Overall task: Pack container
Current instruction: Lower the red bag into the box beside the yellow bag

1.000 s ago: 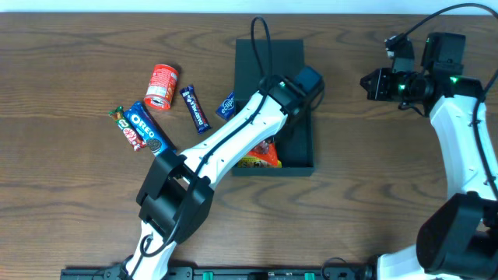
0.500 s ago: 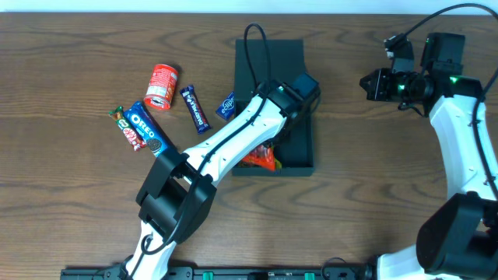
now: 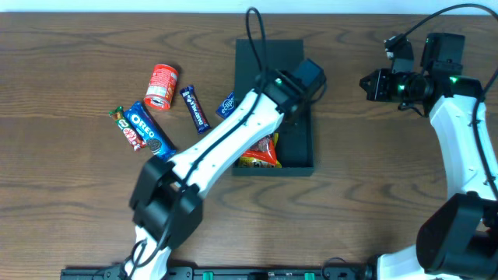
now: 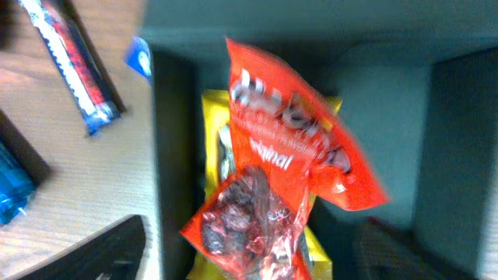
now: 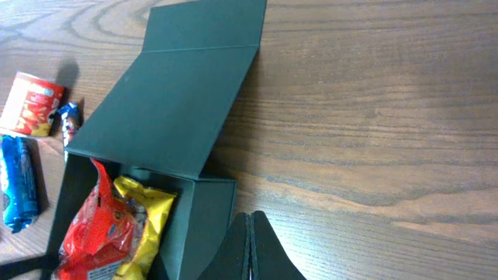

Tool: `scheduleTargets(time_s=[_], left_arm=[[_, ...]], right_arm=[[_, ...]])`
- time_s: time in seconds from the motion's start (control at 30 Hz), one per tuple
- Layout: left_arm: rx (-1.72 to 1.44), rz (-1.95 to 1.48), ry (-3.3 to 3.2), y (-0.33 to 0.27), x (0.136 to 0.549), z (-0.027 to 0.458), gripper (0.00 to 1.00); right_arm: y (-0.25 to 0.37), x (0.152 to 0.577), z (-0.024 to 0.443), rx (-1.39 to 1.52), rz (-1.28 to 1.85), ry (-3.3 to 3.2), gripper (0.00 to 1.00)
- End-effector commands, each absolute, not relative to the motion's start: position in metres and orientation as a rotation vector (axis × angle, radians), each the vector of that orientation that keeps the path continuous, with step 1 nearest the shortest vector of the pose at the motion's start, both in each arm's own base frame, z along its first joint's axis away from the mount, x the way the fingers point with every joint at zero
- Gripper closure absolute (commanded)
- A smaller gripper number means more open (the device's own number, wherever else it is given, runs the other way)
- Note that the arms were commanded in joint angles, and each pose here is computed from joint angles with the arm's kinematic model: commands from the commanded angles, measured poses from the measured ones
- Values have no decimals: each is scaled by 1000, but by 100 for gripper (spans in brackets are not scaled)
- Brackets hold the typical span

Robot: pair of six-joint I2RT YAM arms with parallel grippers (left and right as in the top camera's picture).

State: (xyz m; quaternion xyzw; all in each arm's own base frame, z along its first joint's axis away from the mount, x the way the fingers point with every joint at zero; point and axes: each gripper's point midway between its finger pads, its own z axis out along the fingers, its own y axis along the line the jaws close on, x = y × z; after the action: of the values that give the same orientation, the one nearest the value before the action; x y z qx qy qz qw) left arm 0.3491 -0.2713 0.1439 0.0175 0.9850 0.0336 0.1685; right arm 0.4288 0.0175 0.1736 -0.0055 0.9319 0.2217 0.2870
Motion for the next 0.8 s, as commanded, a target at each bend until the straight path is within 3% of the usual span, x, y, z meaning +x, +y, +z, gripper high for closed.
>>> scheduleTargets(time_s=[0.0,0.03,0.4,0.77], left_arm=[[51,42,2657,-264,360,198,75],[49,36,2652,-265,361,200,94],[121,62,2896,-286,346,114,94],[113,124,2939,-282,350,88,94]], right_arm=[[15,431,183,-22,581,2468,99],[15,431,183,-22,581,2468,98],[15,431,183,-39,576,2467,99],[15,431,183,-54,568,2465,99]])
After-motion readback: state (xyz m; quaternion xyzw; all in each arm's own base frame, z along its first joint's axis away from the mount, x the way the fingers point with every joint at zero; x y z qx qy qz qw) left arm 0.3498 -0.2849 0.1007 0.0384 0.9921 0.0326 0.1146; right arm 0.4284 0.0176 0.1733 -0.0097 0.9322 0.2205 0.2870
